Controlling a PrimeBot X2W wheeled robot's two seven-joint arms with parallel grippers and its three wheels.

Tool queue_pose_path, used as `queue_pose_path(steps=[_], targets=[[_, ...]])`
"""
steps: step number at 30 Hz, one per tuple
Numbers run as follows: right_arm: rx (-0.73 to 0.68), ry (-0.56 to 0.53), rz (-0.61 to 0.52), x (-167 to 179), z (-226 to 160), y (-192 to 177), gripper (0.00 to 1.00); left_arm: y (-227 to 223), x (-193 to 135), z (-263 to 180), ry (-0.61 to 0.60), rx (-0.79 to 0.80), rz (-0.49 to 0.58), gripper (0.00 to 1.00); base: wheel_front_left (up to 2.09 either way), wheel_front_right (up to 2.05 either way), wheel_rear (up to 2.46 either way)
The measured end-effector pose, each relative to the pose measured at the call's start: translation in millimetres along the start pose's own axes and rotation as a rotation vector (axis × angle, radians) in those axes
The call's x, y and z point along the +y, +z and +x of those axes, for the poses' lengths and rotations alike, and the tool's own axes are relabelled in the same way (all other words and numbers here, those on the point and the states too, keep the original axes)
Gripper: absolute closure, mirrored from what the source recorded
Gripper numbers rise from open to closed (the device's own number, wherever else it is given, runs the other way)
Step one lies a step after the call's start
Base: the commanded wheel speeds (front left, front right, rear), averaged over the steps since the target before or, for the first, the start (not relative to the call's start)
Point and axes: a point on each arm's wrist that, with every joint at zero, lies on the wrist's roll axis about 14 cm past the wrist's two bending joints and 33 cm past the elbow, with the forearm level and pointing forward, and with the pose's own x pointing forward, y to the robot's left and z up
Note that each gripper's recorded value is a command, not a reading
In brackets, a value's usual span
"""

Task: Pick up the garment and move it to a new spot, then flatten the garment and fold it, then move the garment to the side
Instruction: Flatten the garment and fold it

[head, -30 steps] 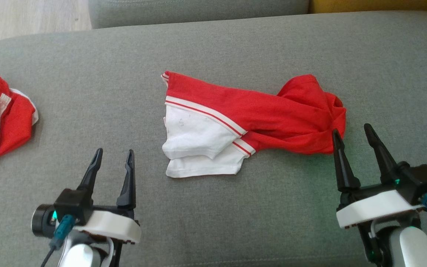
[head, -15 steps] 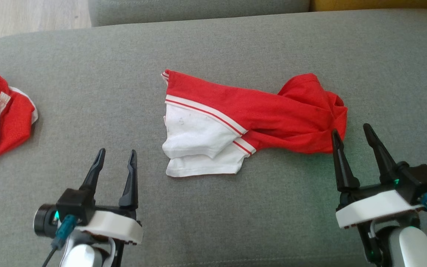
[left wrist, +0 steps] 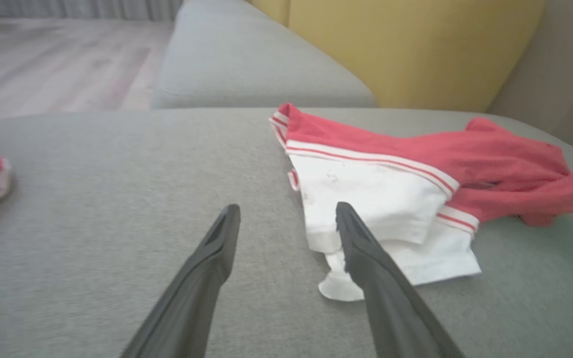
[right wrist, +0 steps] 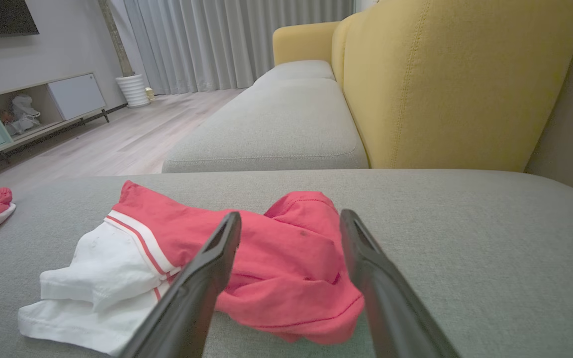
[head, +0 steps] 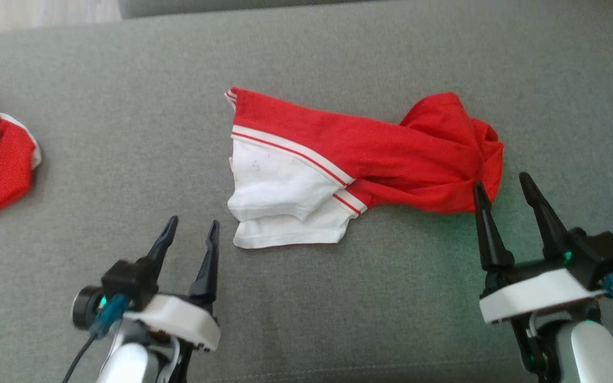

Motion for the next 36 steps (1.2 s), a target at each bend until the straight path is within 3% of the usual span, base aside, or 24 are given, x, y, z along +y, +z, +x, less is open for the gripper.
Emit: queue_pose_path(steps=[14, 15, 17, 18, 27, 33, 36], targets=[[0.042, -0.026, 0.030, -12, 17, -20, 0.00, -58, -26, 47, -0.135, 0.204, -0.106, 0.03, 0.00, 0.00, 0.00], [0.047, -0.028, 0.030, -13, 17, -21, 0.00, -60, -28, 47, -0.143, 0.212, -0.117, 0.38, 0.00, 0.00, 0.00], [0.052, -0.031, 0.032, -14, 16, -23, 0.00, -62, -30, 47, -0.151, 0.213, -0.126, 0.91, 0.00, 0.00, 0.00], [0.050, -0.032, 0.035, -14, 16, -23, 0.00, -61, -31, 48, -0.154, 0.203, -0.125, 1.00, 0.00, 0.00, 0.00], [0.026, -0.029, 0.044, -14, 20, -17, 0.00, -25, -33, 56, -0.173, 0.070, -0.123, 1.00, 0.00, 0.00, 0.00], [0.021, -0.053, 0.041, -22, 19, -16, 0.00, 41, -30, 71, -0.167, -0.153, -0.099, 1.00, 0.00, 0.00, 0.00], [0.016, -0.070, 0.041, -28, 21, -15, 0.00, 97, -26, 105, -0.173, -0.312, -0.059, 1.00, 0.00, 0.00, 0.00]])
